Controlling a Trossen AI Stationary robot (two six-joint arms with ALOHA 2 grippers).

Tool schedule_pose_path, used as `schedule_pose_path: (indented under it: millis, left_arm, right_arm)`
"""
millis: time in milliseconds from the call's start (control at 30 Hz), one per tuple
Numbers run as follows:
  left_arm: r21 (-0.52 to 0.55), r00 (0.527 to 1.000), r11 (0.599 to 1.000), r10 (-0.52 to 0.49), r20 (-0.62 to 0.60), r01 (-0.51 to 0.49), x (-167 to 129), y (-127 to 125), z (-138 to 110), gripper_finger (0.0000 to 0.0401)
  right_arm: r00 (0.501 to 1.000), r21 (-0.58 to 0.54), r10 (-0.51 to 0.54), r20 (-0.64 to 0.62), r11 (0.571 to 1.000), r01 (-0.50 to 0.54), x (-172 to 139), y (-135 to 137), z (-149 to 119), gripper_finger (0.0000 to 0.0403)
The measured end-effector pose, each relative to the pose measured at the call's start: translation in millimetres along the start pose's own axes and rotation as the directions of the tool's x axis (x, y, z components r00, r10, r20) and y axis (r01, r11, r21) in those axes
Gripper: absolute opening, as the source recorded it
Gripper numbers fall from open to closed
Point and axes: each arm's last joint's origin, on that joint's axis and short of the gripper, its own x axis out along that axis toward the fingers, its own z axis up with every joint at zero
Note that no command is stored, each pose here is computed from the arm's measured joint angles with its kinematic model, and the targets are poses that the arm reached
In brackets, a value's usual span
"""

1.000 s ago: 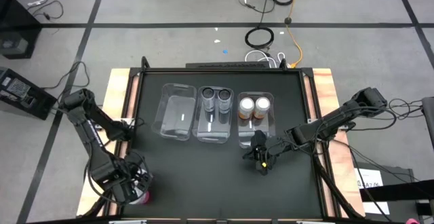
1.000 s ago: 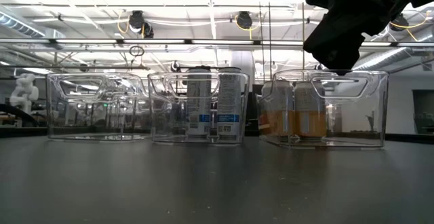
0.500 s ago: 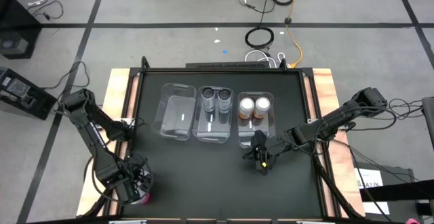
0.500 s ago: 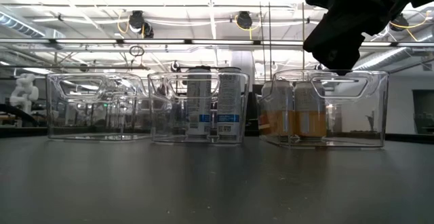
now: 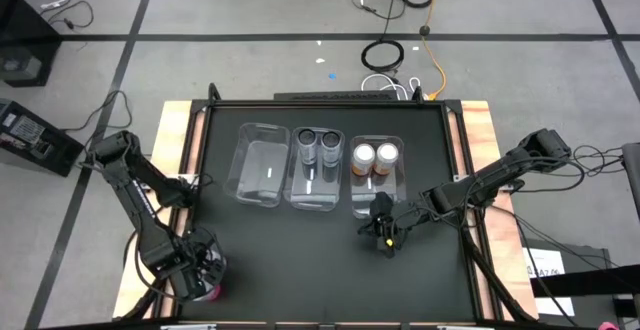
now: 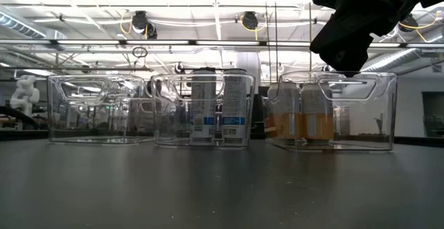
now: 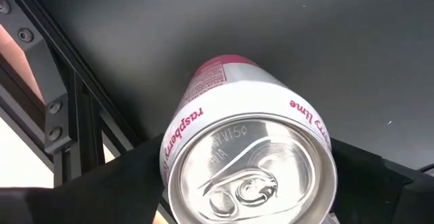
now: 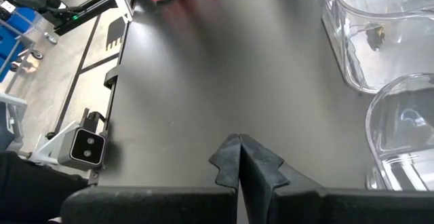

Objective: Sort soda cans
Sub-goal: Put the top pink-white soda can into the left transparent bin

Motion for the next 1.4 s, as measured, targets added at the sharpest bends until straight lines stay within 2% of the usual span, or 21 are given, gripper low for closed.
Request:
schedule_pose_path:
  millis: [167,467,700,1033,1400]
  left_arm:
    - [0.000,1.000,1.000,0.000,0.000,0.000,-0.2,0.0,0.0,0.0308]
    - [0.004,1.000,1.000,0.010,0.019,-0.010,0.0,1.2,1.1,0.0338]
    - [-0.003,1.000,1.000,0.009,0.019,-0.009,0.0,1.0,1.5,0.0322]
    - [-0.023,1.000,1.000,-0.016,0.006,0.016,-3.4,-4.8,3.9,0.0319]
    - [-0.061,0.998,0.996,-0.060,-0.009,0.059,-25.4,-0.4,24.9,0.0318]
  right_arm:
    - [1.000,0.000,0.000,0.000,1.000,0.000,0.0,0.0,0.0,0.0000]
    - [1.000,0.000,0.000,0.000,1.000,0.000,0.0,-0.1,0.0,0.0000]
    - [1.000,-0.008,0.000,0.000,1.000,0.000,0.0,-0.1,0.0,0.0000]
    - [1.000,-0.008,-0.001,0.000,1.000,0.001,0.0,-0.1,0.0,0.0000]
    - [1.000,-0.008,-0.004,0.003,1.000,0.004,0.0,-0.1,0.1,0.0000]
